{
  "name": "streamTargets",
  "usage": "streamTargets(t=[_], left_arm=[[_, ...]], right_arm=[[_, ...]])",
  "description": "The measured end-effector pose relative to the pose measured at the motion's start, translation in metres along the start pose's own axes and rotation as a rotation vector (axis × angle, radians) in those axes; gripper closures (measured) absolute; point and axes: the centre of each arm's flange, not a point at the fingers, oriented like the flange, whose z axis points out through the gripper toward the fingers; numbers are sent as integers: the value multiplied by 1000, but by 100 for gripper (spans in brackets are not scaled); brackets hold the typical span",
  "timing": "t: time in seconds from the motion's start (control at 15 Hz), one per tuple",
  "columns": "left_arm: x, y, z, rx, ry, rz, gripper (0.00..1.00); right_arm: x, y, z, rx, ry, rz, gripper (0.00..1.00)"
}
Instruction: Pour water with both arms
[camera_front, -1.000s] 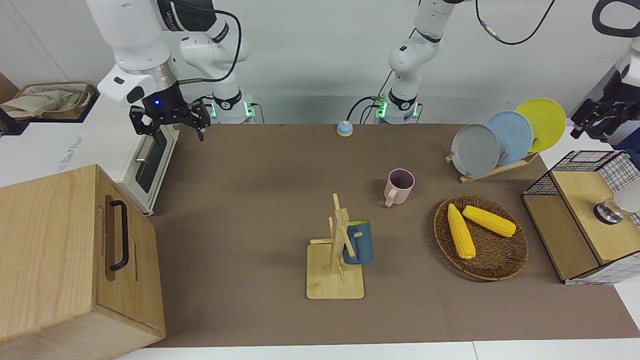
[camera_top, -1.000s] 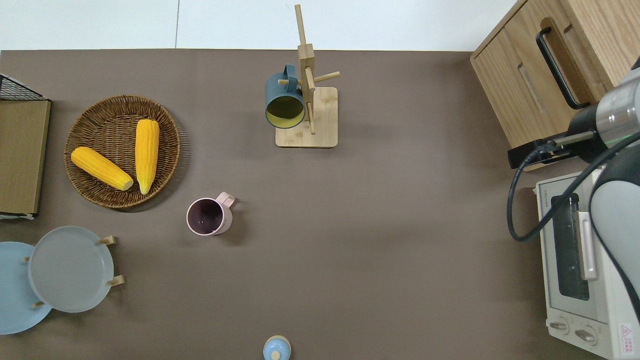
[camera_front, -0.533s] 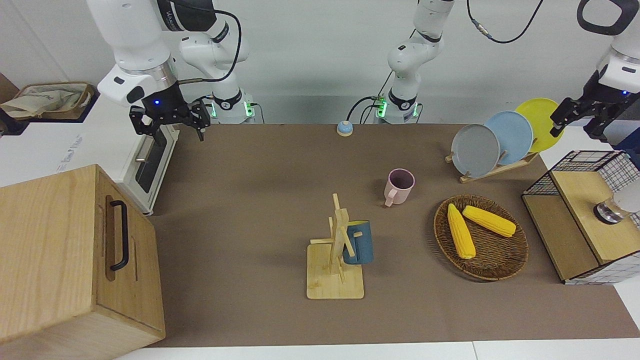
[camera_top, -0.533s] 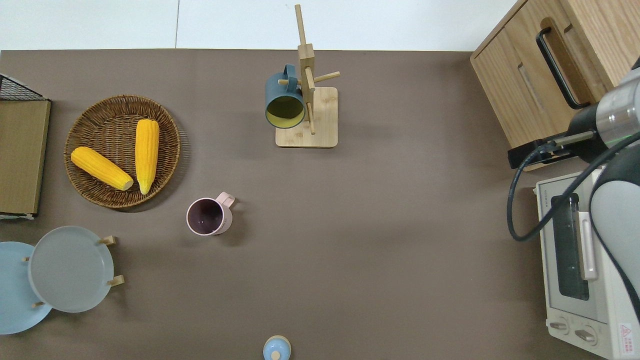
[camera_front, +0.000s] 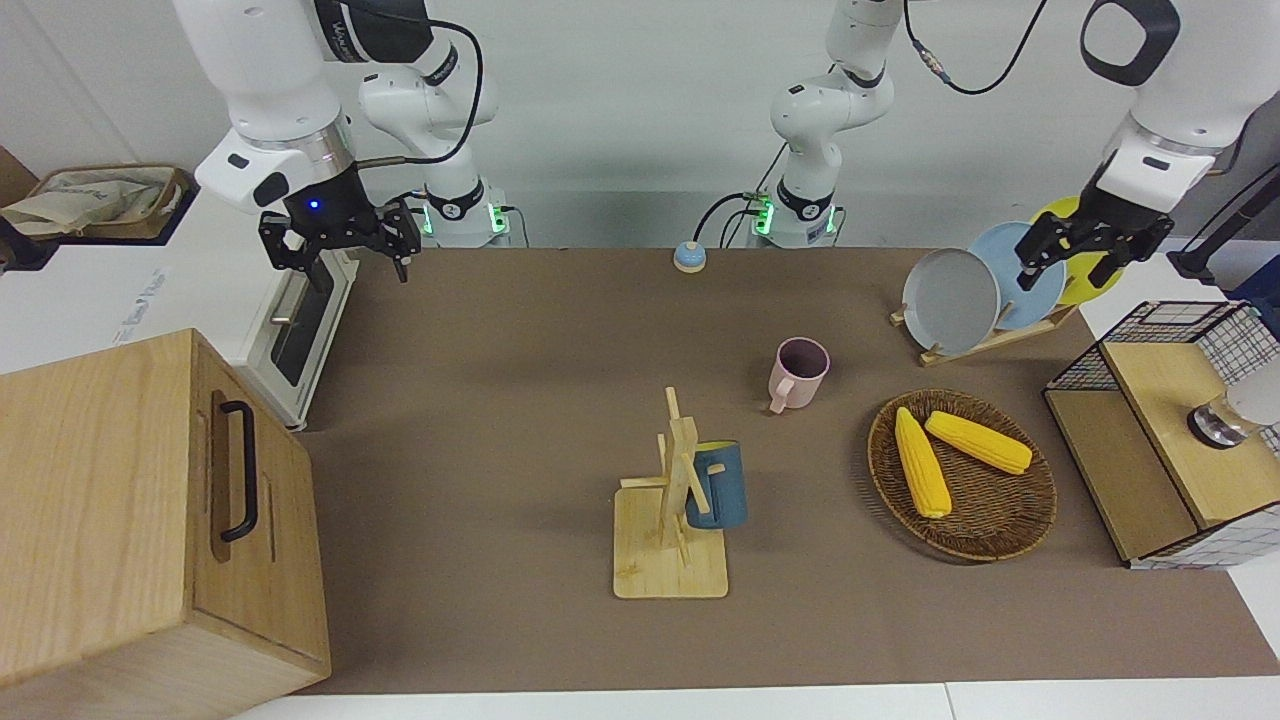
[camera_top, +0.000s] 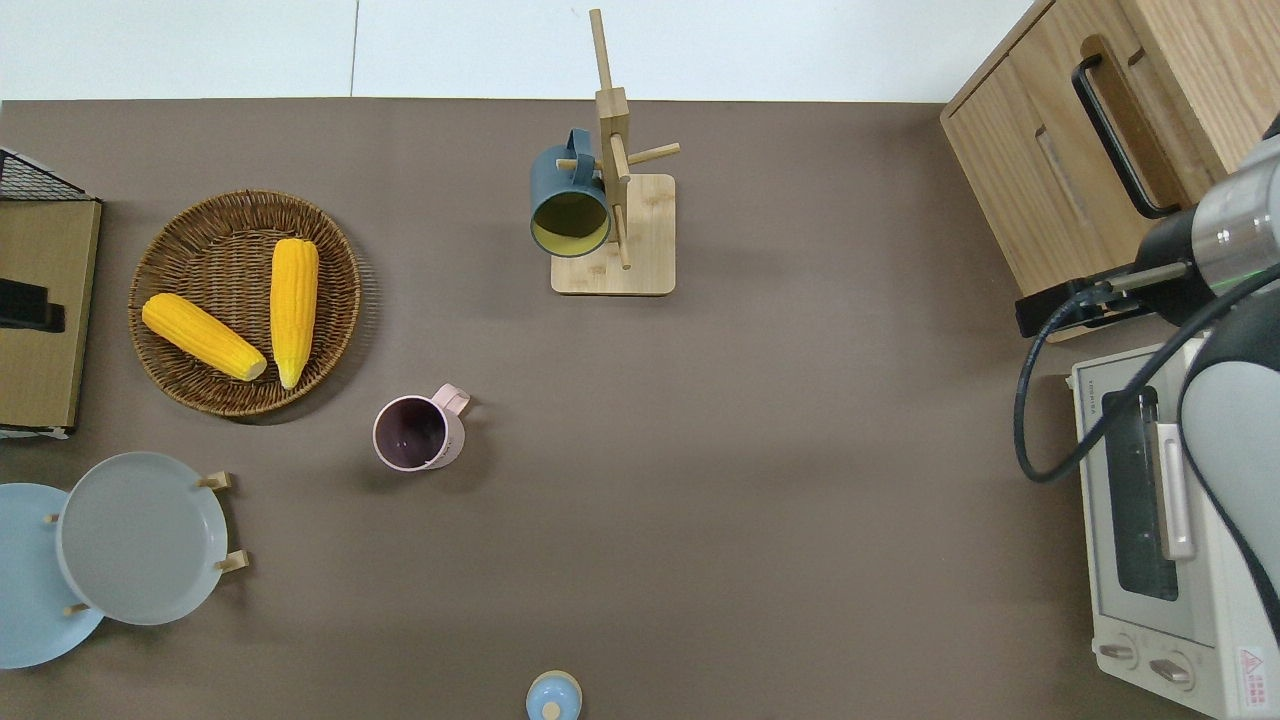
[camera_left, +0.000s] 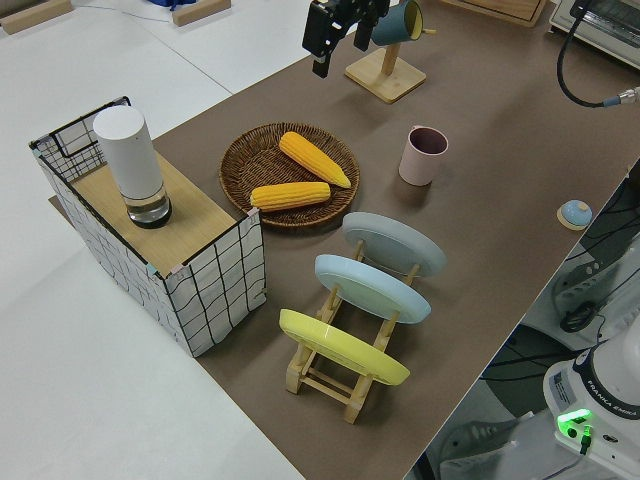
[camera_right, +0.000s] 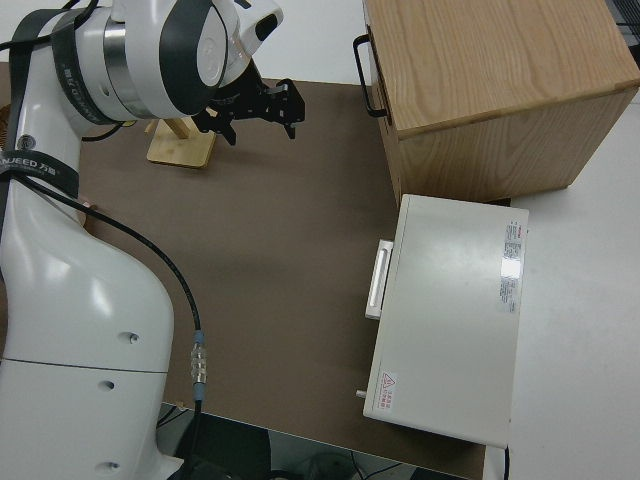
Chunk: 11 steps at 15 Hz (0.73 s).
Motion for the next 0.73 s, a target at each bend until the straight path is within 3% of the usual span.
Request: streamTargets(t=[0.27,0.53,0.73], left_arm=[[5,75,1,11,-3,72,0],[-1,124,4,8,-36,150,0],[-4,143,4,7,-44,179,0]], right_arm=[[0,0,0,0,0,0,1],[0,0,0,0,0,0,1],[0,0,0,0,0,0,1]])
